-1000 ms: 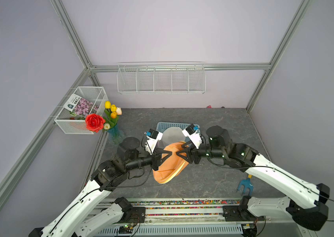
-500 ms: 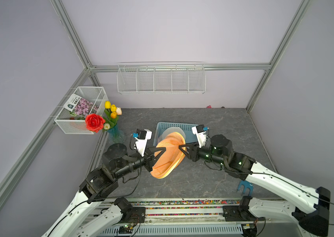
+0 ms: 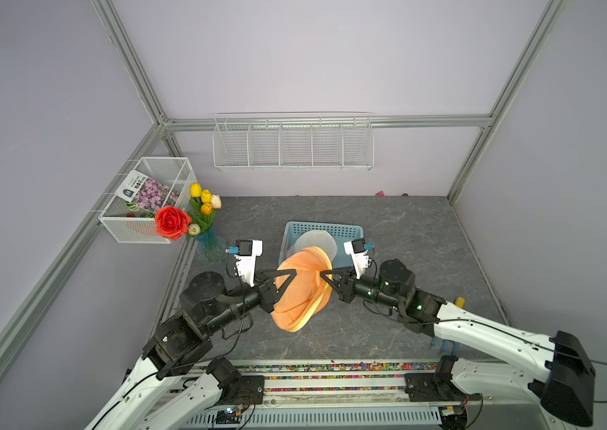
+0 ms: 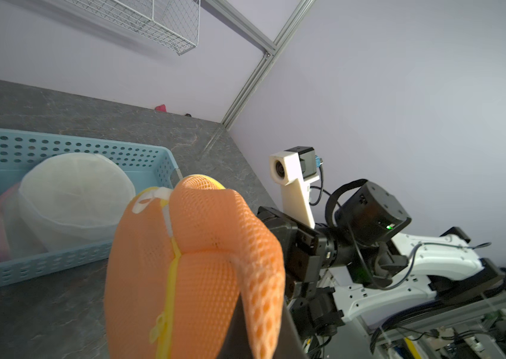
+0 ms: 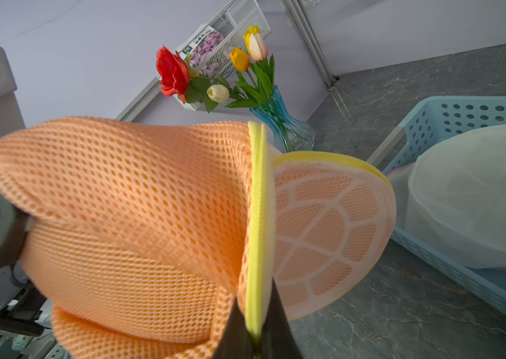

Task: Turn the laundry bag inside out
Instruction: Turn over the laundry bag.

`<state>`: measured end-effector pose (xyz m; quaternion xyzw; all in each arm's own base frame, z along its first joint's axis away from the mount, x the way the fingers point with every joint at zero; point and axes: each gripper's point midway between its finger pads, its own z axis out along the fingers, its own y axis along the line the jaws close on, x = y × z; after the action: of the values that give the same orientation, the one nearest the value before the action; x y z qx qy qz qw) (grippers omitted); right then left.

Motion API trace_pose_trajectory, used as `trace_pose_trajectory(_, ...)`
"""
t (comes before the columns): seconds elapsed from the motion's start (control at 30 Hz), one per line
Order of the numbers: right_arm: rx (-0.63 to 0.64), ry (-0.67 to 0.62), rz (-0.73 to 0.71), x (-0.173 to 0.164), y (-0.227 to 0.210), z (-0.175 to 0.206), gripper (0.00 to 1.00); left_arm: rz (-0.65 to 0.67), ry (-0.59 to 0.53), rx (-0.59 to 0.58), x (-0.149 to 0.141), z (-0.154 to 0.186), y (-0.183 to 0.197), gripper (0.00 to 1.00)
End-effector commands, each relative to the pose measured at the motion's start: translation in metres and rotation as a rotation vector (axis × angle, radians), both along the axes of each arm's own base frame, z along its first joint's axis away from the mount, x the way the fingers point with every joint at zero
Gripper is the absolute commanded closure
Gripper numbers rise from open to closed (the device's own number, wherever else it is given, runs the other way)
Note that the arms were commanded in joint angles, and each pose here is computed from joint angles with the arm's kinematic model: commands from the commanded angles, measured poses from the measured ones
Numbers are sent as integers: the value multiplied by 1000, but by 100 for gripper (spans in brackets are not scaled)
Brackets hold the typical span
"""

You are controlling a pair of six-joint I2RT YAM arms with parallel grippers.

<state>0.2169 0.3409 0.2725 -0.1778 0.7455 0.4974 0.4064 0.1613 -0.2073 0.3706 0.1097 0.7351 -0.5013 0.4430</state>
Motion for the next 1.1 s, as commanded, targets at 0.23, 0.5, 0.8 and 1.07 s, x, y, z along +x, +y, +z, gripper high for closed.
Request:
trace_pose_trajectory(0.23,11,-9,-137,-6,-26,21,46,174,-189,-9,25,45,19,100)
trace_pose_trajectory(0.5,173,70,-90,-27,-20,51,47,387,-249,68,56,37,42,100)
trace_pose_trajectory(0.8,278,149,87,-40,37,60,44,394,-269,43,58,47,40,100)
trace_pose_trajectory(1.07,280,109,77,-53,35,69,45,460,-262,62,62,43,52,100)
